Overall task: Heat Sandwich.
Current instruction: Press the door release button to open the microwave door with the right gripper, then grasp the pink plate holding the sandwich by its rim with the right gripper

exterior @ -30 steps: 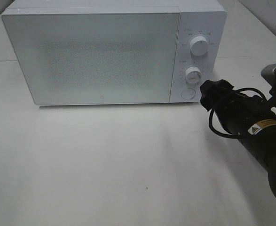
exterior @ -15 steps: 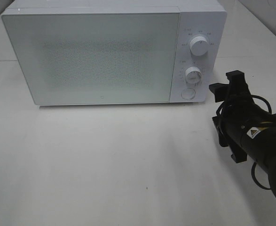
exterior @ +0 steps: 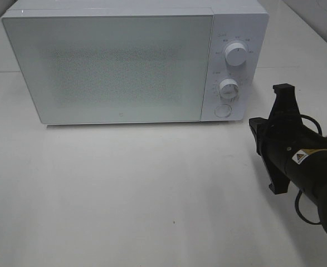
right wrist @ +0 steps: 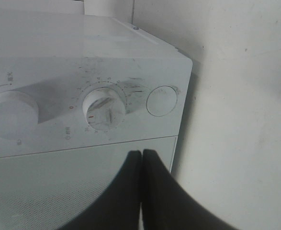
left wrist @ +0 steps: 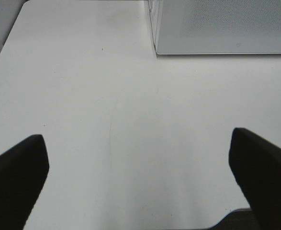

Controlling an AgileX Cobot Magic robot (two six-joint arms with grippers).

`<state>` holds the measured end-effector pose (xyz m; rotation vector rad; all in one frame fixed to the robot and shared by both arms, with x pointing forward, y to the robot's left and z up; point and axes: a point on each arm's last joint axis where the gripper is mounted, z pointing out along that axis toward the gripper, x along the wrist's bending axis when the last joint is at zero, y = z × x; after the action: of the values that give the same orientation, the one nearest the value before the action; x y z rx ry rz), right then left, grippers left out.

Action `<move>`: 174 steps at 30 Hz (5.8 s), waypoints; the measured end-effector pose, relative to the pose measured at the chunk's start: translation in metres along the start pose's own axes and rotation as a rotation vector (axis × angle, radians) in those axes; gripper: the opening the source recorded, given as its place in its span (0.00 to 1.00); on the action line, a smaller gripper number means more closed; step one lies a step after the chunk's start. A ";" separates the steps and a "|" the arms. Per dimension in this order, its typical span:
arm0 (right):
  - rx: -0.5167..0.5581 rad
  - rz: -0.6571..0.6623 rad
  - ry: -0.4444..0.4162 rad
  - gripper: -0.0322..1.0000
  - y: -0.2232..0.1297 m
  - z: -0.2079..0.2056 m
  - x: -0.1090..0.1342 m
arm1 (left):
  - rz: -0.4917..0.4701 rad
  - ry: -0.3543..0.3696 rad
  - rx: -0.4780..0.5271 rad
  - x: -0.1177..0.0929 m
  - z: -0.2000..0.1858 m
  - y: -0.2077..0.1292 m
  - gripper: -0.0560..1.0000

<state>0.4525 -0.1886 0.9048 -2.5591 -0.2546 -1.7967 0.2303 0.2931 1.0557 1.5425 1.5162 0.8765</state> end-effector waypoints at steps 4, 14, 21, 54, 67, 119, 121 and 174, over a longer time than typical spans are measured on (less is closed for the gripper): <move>0.000 0.000 0.000 0.04 0.000 0.000 0.000 | 0.000 0.000 0.000 0.000 0.000 0.000 0.97; 0.002 -0.011 -0.032 0.04 -0.003 0.005 -0.006 | 0.000 0.000 0.000 0.000 0.000 0.000 0.97; 0.020 -0.011 -0.057 0.04 -0.013 0.020 -0.013 | 0.000 0.000 0.000 0.000 0.000 0.000 0.97; 0.033 0.101 -0.086 0.04 -0.012 0.111 -0.017 | 0.000 0.000 0.000 0.000 0.000 0.000 0.97; 0.012 0.108 -0.069 0.04 -0.008 0.133 -0.016 | 0.000 0.000 0.000 0.000 0.000 0.000 0.97; -0.010 0.073 -0.106 0.04 -0.013 0.151 -0.008 | 0.000 0.000 0.000 0.000 0.000 0.000 0.97; -0.008 0.074 -0.111 0.04 -0.013 0.151 -0.008 | 0.000 0.000 0.000 0.000 0.000 0.000 0.97; 0.334 -0.600 -0.336 0.09 0.008 0.042 0.036 | 0.000 0.000 0.000 0.000 0.000 0.000 0.97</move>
<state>0.5050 -0.1876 0.9242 -2.6759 -1.3199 -1.2466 0.2303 0.2931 1.0557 1.5425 1.5162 0.8765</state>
